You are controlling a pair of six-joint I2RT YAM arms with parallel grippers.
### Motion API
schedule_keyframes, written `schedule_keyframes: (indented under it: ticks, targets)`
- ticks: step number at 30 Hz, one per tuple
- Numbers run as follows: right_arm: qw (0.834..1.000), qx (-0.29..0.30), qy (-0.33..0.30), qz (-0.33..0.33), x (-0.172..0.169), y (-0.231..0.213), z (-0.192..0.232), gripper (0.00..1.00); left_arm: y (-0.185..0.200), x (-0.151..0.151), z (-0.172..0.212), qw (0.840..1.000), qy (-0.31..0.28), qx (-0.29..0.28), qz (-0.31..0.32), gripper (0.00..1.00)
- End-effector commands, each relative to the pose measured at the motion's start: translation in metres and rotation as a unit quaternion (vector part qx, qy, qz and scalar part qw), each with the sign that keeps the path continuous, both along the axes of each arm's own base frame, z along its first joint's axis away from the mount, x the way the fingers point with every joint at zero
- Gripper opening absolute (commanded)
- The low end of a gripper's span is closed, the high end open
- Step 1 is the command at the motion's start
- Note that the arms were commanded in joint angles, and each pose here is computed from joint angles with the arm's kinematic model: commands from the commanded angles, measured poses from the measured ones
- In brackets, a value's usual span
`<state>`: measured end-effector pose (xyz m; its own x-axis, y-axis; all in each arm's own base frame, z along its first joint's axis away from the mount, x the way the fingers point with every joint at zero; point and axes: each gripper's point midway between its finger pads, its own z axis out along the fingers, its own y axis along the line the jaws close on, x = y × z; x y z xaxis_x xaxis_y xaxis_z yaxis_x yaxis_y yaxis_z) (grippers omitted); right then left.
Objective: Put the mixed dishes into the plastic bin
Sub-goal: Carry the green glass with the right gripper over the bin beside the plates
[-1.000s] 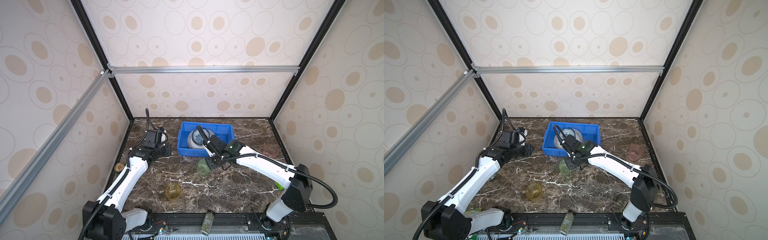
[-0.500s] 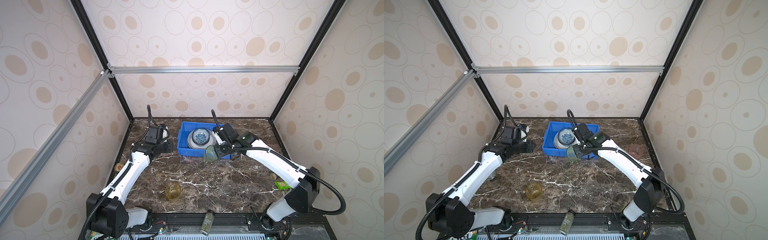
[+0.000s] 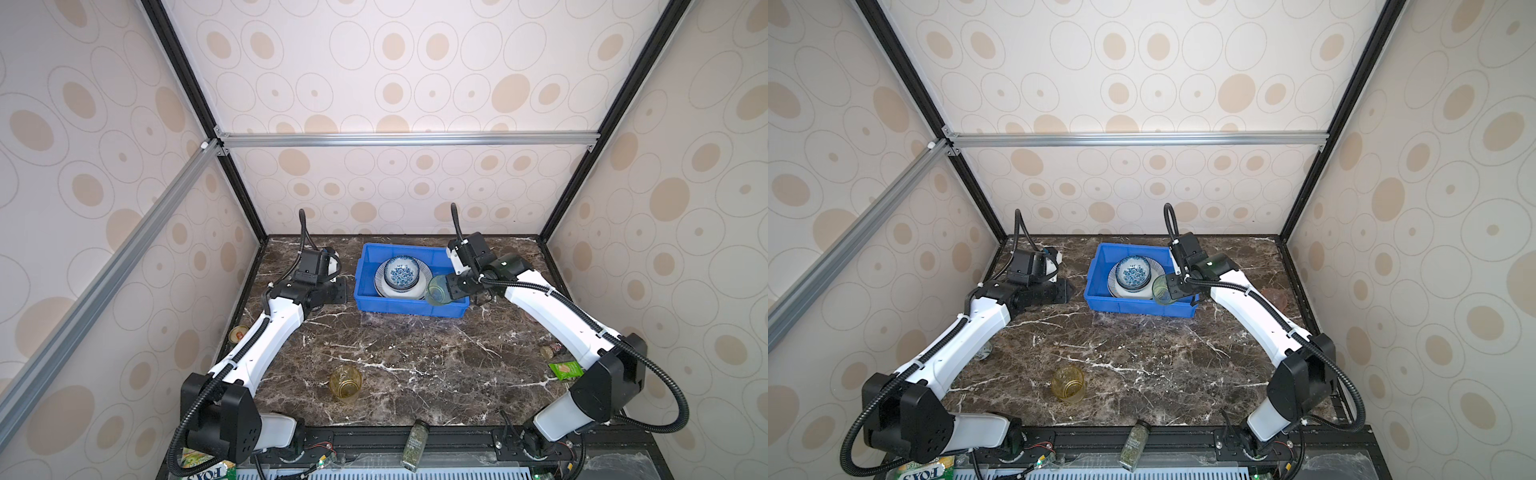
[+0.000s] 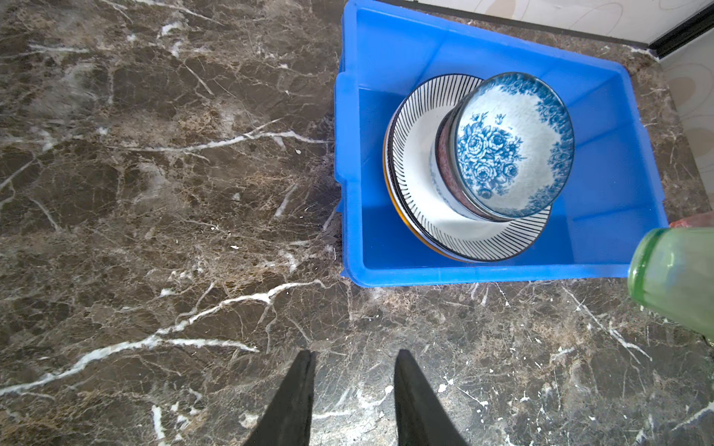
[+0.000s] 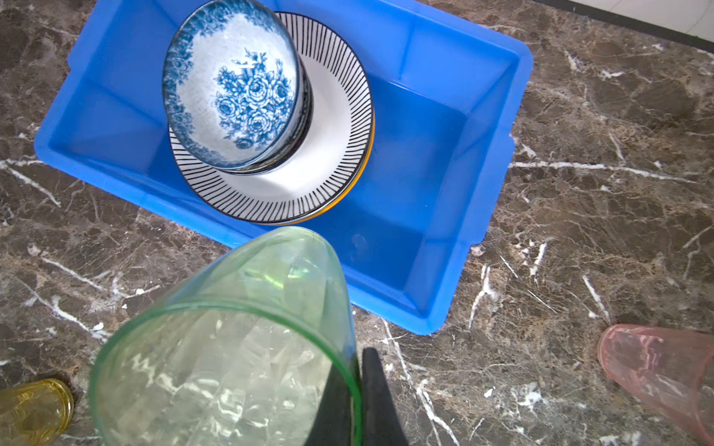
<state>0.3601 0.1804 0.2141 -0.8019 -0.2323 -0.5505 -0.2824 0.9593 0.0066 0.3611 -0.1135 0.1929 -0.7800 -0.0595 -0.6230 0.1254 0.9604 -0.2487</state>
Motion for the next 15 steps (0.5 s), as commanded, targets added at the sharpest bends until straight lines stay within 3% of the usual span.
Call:
schedule_keyframes:
  ticks: [1, 15]
  targets:
    - [1.000, -0.011, -0.019, -0.015, 0.015, -0.009, 0.007, 0.00, -0.005, 0.009, 0.018, 1.000, -0.022, -0.004, -0.005, 0.35]
    - [0.997, -0.004, 0.000, -0.078, 0.047, -0.038, -0.020, 0.00, -0.007, 0.018, 0.021, 1.000, -0.022, 0.001, -0.012, 0.35]
